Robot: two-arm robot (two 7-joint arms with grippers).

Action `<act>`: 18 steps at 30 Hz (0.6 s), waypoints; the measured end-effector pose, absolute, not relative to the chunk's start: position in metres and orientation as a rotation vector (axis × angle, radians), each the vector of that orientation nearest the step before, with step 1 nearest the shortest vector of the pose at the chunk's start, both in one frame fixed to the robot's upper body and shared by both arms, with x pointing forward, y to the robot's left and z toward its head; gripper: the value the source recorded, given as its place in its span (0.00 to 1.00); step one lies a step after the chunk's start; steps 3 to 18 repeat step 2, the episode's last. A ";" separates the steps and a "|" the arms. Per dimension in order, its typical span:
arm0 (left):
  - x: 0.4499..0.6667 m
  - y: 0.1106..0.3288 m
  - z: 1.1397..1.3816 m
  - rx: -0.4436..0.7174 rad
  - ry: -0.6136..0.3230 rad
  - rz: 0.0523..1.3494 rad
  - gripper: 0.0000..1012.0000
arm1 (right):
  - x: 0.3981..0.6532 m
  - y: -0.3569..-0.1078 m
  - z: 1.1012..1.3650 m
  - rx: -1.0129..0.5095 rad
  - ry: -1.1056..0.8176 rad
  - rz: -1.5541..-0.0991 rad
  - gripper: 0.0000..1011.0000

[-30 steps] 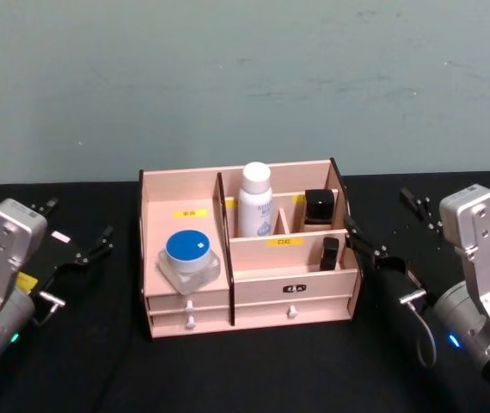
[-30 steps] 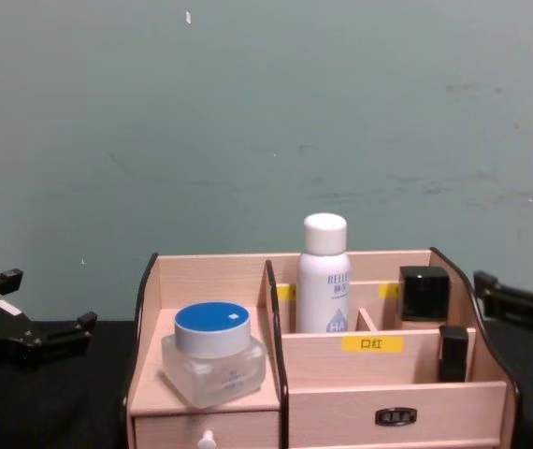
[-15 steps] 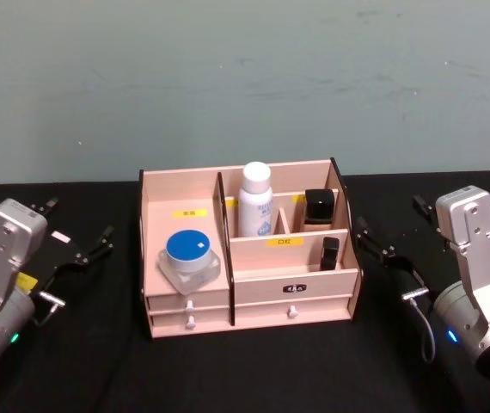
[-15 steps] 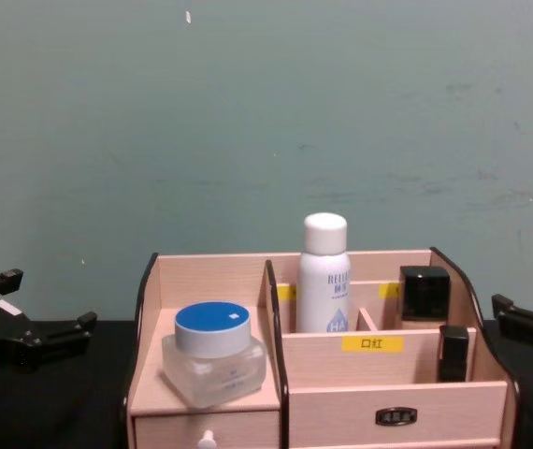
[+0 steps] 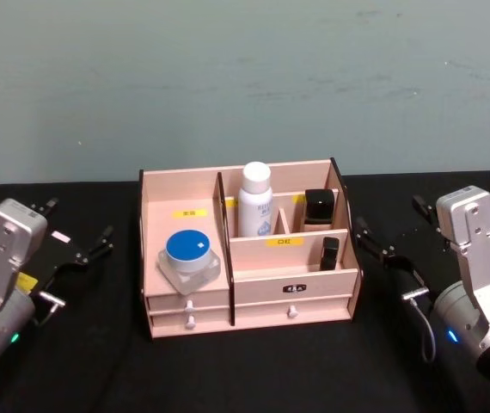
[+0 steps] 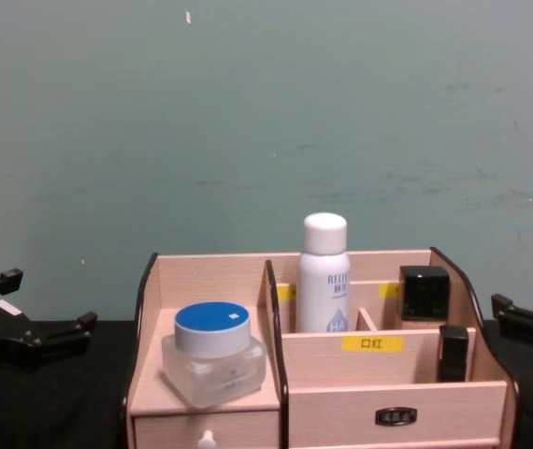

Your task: Pick up the facial cleanser and watermelon frost from the table and place them into the tiered storage box.

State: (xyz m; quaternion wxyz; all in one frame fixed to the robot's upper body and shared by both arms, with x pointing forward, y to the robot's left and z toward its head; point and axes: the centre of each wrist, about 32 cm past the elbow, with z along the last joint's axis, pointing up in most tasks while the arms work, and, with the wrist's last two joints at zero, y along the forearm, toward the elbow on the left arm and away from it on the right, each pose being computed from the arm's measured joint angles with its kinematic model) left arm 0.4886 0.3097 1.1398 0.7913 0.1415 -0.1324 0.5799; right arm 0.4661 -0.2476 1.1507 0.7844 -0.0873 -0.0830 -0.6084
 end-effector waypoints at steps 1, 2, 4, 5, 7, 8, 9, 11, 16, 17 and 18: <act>0.489 0.310 1.140 0.304 -0.285 1.248 1.00 | 0.466 -0.248 1.151 -0.188 -0.179 -1.312 0.99; 0.489 0.310 1.140 0.304 -0.285 1.248 1.00 | 0.466 -0.248 1.151 -0.188 -0.179 -1.312 0.99; 0.489 0.310 1.140 0.304 -0.285 1.248 1.00 | 0.466 -0.248 1.151 -0.188 -0.179 -1.312 0.99; 0.489 0.310 1.140 0.304 -0.285 1.248 1.00 | 0.466 -0.248 1.151 -0.188 -0.179 -1.312 0.99; 0.489 0.310 1.140 0.304 -0.285 1.248 1.00 | 0.466 -0.248 1.151 -0.188 -0.179 -1.312 0.99; 0.489 0.310 1.140 0.304 -0.285 1.248 1.00 | 0.466 -0.248 1.151 -0.188 -0.179 -1.312 0.99; 0.489 0.310 1.140 0.304 -0.285 1.248 1.00 | 0.466 -0.248 1.151 -0.188 -0.179 -1.312 0.99; 0.489 0.310 1.140 0.304 -0.285 1.248 1.00 | 0.466 -0.248 1.151 -0.188 -0.179 -1.312 0.99; 0.489 0.310 1.140 0.304 -0.285 1.248 1.00 | 0.466 -0.248 1.151 -0.188 -0.179 -1.312 0.99; 0.489 0.310 1.140 0.304 -0.285 1.248 1.00 | 0.466 -0.248 1.151 -0.188 -0.179 -1.312 0.99; 0.489 0.310 1.140 0.304 -0.285 1.248 1.00 | 0.466 -0.248 1.151 -0.188 -0.179 -1.312 0.99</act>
